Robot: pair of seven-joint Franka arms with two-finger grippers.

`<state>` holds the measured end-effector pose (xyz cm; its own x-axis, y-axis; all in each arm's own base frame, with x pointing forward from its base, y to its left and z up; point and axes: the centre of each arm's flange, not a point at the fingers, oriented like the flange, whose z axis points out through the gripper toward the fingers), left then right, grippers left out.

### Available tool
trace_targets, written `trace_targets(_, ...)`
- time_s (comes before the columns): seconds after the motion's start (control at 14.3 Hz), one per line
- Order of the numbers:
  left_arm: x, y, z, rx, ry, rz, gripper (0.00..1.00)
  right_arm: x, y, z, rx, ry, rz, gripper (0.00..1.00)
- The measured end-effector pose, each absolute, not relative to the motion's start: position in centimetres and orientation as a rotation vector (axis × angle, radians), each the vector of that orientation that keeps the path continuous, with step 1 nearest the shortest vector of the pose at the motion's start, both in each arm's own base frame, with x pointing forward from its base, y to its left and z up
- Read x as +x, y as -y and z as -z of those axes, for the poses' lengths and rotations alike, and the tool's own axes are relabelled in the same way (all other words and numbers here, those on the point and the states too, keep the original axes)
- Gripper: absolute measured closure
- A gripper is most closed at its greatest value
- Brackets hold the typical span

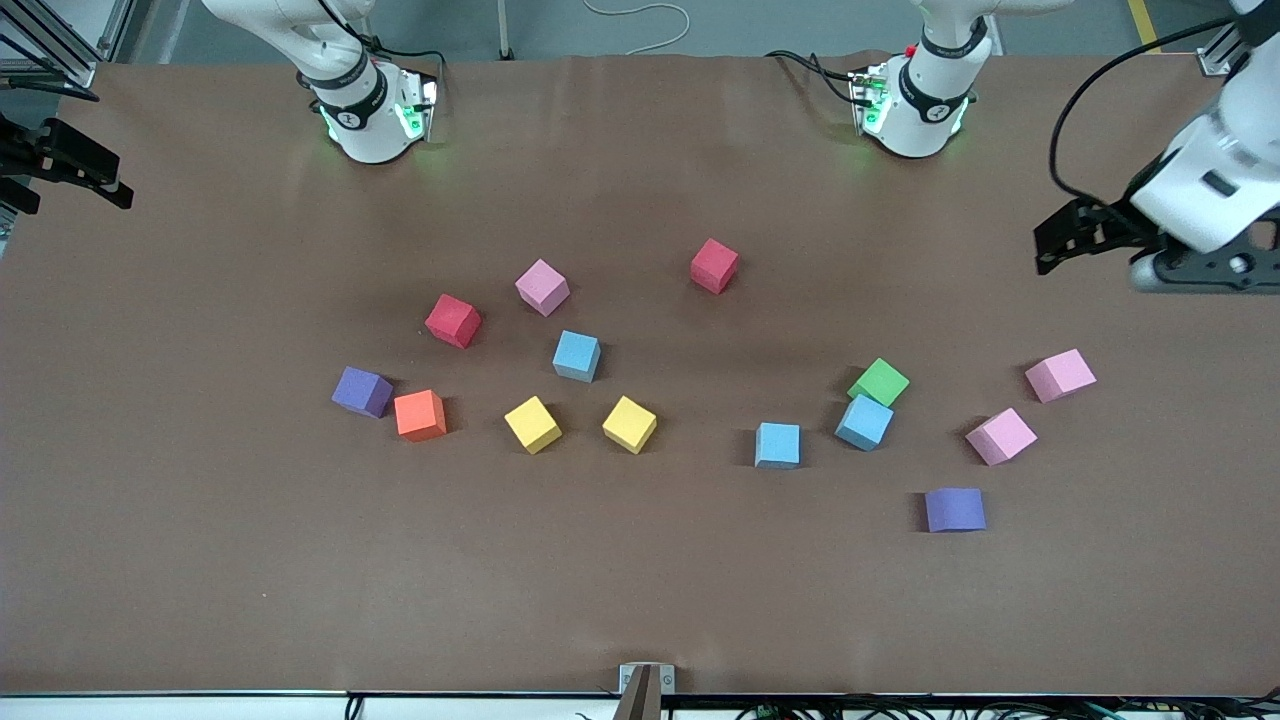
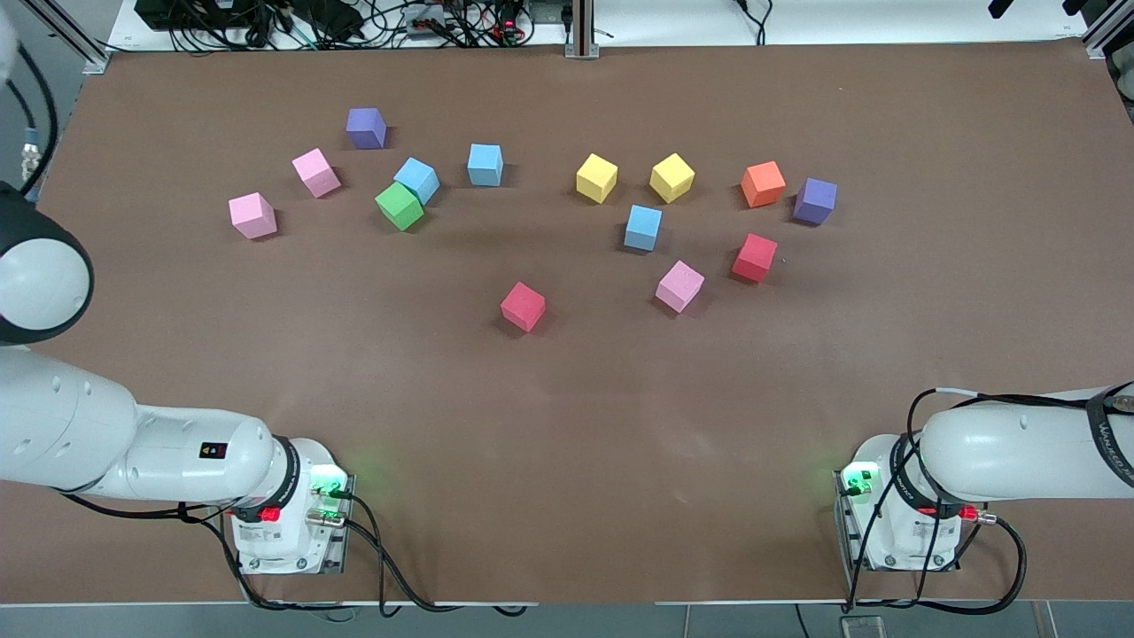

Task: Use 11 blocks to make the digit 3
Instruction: 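Move the left gripper toward the red cube near the table centre, then grasp the red cube with the left gripper while the right gripper grasps pink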

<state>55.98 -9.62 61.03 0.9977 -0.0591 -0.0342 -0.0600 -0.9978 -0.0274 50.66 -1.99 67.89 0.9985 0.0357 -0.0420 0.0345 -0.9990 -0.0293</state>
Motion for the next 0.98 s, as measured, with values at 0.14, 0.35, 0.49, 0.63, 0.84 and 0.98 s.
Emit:
trace_targets(0.14, 56.5, 11.9, -57.3, -3.112, -0.079, -0.066, 0.0, 50.7, 2.0, -67.9, -3.112, 0.055, -0.067, 0.0)
trace_targets(0.35, 55.6, 17.7, -50.9, -3.118, 0.031, -0.065, 0.0, 50.7, 2.0, -68.0, -3.112, 0.054, -0.058, 0.0)
trace_targets(0.49, 54.0, 21.6, -46.5, -3.13, 0.135, -0.031, 0.0, 50.7, 2.2, -68.4, -3.113, 0.049, -0.037, 0.0)
trace_targets(0.63, 51.7, 24.7, -41.9, -3.127, 0.285, -0.033, 0.0, 50.8, 2.4, -68.2, -3.114, 0.042, -0.042, 0.0)
trace_targets(0.84, 48.1, 28.2, -36.8, -3.087, 0.478, -0.102, 0.0, 53.8, 3.4, -64.8, -3.124, 0.014, -0.06, 0.0)
trace_targets(0.98, 46.0, 30.4, -34.5, -3.058, 0.615, -0.124, 0.0, 56.8, 4.5, -61.1, -3.129, -0.017, -0.072, 0.0)
